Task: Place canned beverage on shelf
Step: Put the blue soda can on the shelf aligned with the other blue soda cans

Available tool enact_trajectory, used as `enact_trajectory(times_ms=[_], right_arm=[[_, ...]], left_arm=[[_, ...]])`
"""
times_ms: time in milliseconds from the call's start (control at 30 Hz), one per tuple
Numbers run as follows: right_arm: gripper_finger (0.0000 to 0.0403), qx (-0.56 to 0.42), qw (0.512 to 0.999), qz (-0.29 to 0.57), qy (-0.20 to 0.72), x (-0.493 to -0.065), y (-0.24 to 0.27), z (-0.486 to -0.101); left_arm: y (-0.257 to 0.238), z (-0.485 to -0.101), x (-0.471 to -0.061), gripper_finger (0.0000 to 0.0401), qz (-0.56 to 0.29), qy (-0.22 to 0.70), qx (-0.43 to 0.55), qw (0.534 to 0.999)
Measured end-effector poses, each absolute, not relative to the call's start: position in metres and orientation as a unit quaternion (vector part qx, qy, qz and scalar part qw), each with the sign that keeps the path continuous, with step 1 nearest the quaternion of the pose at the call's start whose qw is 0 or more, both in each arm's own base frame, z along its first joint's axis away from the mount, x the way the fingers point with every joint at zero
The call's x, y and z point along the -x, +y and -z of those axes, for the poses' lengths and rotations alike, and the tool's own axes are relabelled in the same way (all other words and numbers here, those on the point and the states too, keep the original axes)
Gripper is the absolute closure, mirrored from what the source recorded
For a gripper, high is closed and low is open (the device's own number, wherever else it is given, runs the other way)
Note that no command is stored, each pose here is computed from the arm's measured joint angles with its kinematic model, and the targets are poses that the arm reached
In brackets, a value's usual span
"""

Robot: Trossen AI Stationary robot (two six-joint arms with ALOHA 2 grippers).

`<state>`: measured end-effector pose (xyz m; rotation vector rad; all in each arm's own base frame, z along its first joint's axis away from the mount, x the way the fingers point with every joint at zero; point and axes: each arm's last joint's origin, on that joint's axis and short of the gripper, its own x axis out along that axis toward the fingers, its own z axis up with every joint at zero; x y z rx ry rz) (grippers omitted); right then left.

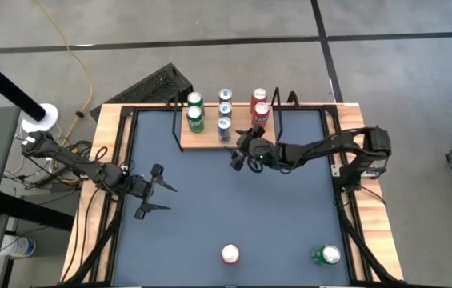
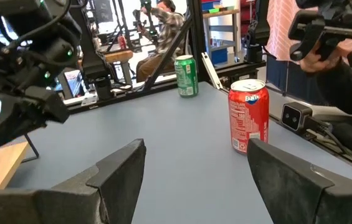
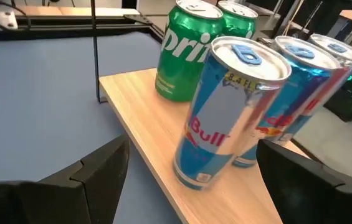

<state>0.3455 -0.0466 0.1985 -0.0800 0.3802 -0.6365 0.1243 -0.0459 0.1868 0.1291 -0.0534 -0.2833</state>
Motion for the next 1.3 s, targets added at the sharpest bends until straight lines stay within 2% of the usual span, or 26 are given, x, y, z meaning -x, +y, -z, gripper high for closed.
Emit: enact_trajectory(times_ms=[333, 500, 800, 1067, 1300], right_arm=[[0.0058, 0.037, 0.944, 0.295, 0.147, -0.343, -0.033, -0.218], [0.0058, 0.014, 0.930, 0.353, 0.102, -0.352, -0.038, -0.243], [0.0058, -0.040, 0.908, 0.391, 0.149, -0.369, -0.057, -0.282], [0.0058, -0.147, 0.889, 0.392, 0.187, -0.365, -0.083, -0.313], [0.0058, -0.183, 0.893, 0.360, 0.200, -0.362, -0.099, -0.314]], left_arm=[[-0.046, -0.186, -0.124, 0.0132, 0.138, -0.024, -0.065, 0.988], [-0.046, -0.186, -0.124, 0.0132, 0.138, -0.024, -0.065, 0.988], [-0.046, -0.186, -0.124, 0.0132, 0.138, -0.022, -0.069, 0.988], [-0.045, -0.185, -0.125, 0.0132, 0.125, -0.016, -0.071, 0.990], [-0.045, -0.185, -0.125, 0.0132, 0.125, -0.017, -0.077, 0.989]])
